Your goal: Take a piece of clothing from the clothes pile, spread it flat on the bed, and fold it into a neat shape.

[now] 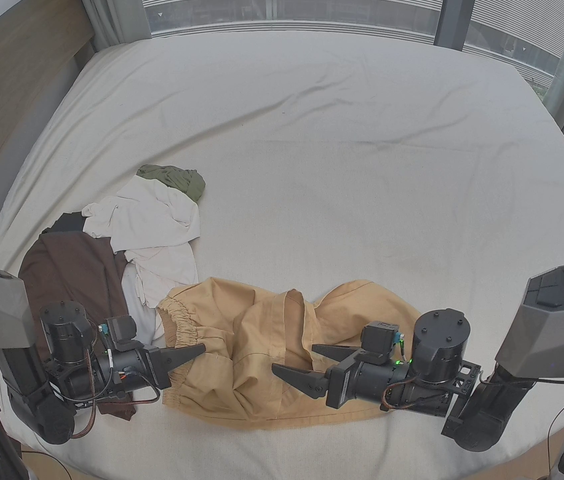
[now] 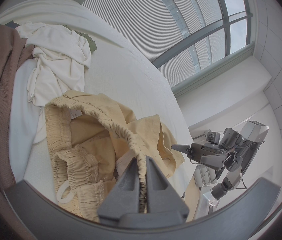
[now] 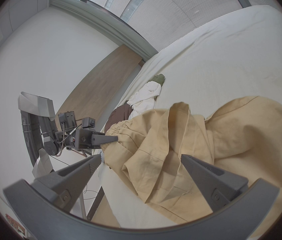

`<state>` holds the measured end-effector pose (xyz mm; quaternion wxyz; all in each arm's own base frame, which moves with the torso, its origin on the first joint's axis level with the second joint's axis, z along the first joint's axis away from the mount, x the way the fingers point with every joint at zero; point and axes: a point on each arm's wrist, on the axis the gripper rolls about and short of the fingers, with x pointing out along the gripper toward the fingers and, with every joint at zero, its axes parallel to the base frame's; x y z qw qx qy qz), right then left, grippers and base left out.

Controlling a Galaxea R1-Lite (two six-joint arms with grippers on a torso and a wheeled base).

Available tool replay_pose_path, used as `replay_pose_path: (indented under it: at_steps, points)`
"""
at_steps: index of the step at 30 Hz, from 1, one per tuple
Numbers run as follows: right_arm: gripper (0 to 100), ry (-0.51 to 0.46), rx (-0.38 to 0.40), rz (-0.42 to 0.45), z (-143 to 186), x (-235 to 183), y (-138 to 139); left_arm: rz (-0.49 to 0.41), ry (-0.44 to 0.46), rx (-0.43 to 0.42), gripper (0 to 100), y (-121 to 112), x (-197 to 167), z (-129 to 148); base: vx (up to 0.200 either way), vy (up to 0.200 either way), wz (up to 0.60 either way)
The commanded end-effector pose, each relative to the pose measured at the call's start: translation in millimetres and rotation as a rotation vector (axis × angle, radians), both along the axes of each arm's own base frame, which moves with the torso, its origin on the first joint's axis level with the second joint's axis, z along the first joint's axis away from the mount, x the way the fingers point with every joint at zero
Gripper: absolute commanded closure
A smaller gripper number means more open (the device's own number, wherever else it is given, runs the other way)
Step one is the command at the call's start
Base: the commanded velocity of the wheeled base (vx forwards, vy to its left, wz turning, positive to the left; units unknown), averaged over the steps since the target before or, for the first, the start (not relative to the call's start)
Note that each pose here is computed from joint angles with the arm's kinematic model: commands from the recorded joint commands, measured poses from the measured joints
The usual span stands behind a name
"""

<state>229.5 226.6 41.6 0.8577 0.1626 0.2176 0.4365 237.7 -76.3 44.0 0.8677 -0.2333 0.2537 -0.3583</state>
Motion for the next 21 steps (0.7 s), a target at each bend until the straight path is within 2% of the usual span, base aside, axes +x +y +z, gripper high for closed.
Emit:
replay_pose_path:
  at_steps: [1, 13, 21]
  points:
    - [0, 0.011, -0.010, 0.014, -8, 1, 7, 0.003, 0.000, 0.000, 100, 0, 0, 0, 0.000, 0.000, 0.00]
    - [0, 0.030, -0.035, 0.029, -30, 6, 18, 0.007, -0.021, -0.005, 100, 1, 1, 4, 0.000, 0.000, 0.00]
    - [0, 0.022, -0.022, 0.028, -30, 15, 26, 0.000, -0.032, -0.008, 100, 0, -2, 8, 0.000, 0.000, 0.00]
